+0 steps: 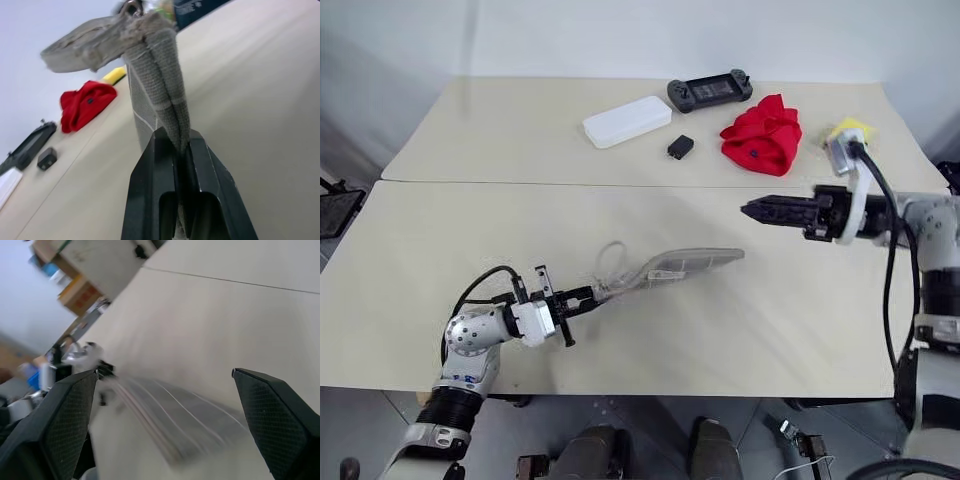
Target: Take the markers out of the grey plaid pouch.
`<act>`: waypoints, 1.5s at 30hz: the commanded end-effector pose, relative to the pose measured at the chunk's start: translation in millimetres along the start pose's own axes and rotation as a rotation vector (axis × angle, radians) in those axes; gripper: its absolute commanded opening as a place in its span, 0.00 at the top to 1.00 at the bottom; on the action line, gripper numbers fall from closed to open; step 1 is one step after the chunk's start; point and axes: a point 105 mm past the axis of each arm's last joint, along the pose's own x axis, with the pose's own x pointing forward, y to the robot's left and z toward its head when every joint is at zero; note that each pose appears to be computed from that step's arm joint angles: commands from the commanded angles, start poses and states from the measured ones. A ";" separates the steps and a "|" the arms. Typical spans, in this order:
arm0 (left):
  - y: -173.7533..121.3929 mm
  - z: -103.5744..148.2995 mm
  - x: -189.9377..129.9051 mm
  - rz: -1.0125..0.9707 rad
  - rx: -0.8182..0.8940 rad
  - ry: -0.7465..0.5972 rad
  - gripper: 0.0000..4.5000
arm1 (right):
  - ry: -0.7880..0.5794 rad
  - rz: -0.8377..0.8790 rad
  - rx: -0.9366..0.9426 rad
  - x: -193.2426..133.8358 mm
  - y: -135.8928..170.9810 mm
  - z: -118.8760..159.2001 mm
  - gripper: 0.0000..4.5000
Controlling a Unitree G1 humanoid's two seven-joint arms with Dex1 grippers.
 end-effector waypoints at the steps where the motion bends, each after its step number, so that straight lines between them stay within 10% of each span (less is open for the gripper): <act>1: 1.3 -1.9 1.3 0.028 -0.024 0.004 1.00 | 0.095 0.107 0.006 30.7 18.7 -2.7 0.00; 8: 1.9 -2.1 5.0 0.042 -0.031 0.006 1.00 | 0.298 0.222 -0.003 75.9 32.9 -39.9 0.00; 29: 3.9 -3.7 4.1 0.063 -0.050 0.024 1.00 | 0.277 0.403 0.024 129.3 58.4 -51.3 0.00; 45: 11.1 -2.9 5.8 0.099 -0.103 0.009 1.00 | 0.129 0.374 -0.001 148.8 55.0 -47.3 1.00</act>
